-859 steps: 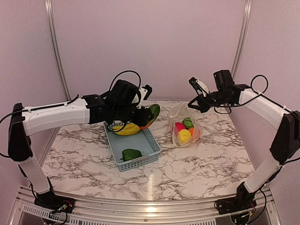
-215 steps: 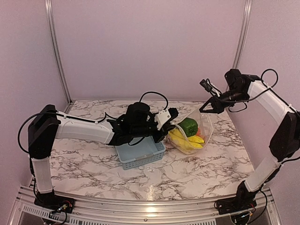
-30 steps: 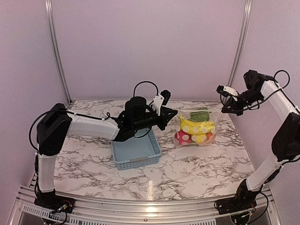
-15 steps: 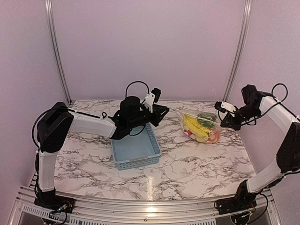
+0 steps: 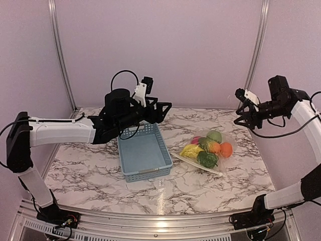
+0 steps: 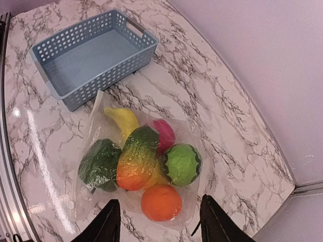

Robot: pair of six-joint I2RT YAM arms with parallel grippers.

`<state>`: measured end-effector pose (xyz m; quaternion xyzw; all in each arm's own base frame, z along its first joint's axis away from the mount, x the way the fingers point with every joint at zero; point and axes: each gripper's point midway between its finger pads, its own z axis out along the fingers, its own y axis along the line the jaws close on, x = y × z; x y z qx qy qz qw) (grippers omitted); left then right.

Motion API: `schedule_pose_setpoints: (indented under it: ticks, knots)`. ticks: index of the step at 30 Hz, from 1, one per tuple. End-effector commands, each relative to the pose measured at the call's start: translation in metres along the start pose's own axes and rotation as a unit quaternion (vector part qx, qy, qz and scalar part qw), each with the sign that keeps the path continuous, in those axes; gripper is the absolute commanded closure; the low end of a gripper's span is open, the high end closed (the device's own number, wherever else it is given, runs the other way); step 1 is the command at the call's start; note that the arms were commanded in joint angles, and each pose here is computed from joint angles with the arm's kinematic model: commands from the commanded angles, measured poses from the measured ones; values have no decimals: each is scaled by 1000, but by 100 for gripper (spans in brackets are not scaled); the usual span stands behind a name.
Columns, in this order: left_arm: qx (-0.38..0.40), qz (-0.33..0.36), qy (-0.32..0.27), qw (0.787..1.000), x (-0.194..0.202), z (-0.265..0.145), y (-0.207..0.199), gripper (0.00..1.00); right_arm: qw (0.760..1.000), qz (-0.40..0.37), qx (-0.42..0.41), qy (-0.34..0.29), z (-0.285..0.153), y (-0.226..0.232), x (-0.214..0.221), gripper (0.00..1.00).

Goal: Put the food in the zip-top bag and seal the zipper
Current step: Reset both arms

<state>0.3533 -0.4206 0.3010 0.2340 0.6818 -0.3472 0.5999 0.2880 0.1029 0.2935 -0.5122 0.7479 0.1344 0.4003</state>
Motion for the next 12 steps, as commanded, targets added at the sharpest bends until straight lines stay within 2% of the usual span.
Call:
schedule_pose_setpoints:
  ticks: [1,2,5,7,9,12]
  knots:
    - [-125,21,56,990,-1,-22,41,4,991,101,65,-67,16,-56,-9,31]
    - [-143,30,64,987,-4,-28,46,1,985,120,88,-82,16,-69,-11,21]
    - [-198,47,87,975,-13,-48,62,1,966,157,155,-135,9,-106,-23,8]
    - [-226,55,97,968,-19,-62,70,1,946,182,199,-177,1,-128,-34,7]
    - [-254,63,110,959,-22,-77,78,1,927,216,243,-187,-3,-146,-30,5]
    - [-280,83,113,950,-31,-96,86,1,919,223,260,-193,-3,-154,-29,6]
